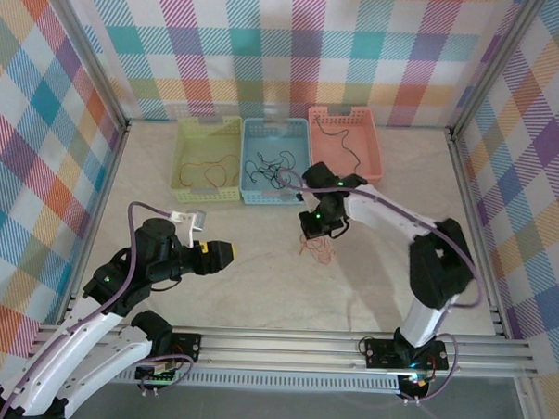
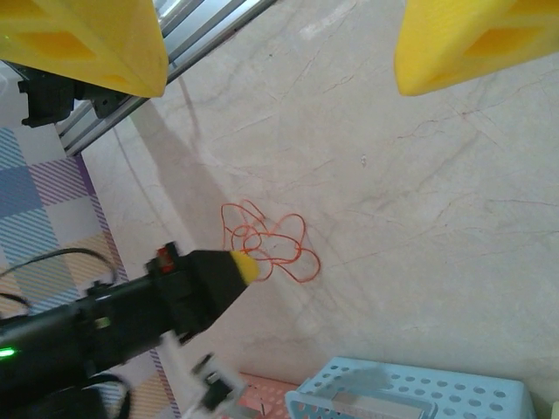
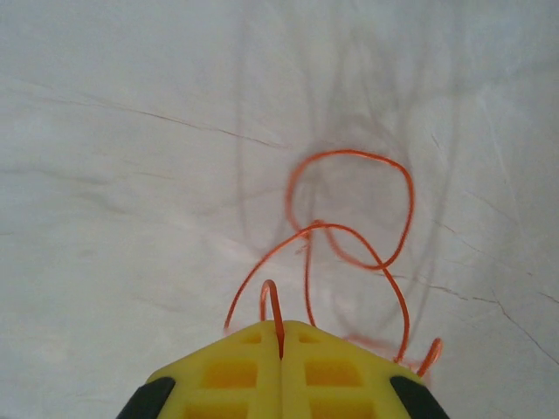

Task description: Untangle the cables

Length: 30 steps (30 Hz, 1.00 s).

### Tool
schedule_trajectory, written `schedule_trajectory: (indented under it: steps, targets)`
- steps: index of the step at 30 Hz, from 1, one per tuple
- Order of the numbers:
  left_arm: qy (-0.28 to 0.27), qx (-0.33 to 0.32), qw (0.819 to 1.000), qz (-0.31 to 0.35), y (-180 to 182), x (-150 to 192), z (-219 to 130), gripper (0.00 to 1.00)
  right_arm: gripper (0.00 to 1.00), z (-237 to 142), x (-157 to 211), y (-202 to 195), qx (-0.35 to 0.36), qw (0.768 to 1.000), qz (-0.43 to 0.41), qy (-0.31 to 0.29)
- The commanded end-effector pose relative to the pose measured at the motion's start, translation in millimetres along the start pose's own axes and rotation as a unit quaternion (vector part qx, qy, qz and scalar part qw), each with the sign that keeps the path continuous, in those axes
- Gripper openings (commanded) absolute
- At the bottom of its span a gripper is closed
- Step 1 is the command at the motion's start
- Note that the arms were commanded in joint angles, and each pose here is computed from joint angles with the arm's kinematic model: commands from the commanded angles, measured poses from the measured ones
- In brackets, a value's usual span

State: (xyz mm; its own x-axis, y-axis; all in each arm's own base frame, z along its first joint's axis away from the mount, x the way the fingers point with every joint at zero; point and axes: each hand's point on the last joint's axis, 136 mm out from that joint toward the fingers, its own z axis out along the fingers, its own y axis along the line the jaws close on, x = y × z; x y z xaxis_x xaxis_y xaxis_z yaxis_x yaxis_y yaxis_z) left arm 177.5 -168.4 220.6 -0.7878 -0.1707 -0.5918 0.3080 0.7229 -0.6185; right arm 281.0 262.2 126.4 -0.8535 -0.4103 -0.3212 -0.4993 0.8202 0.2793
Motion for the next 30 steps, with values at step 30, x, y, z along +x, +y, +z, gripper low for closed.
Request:
schedule_trajectory:
  steps: [30]
  targets:
    - [-0.038, 0.179, 0.971, 0.151, -106, -49, 25, 0.76, 0.00, -213, -38, 144, -0.370, 0.883, -0.058, -0.283]
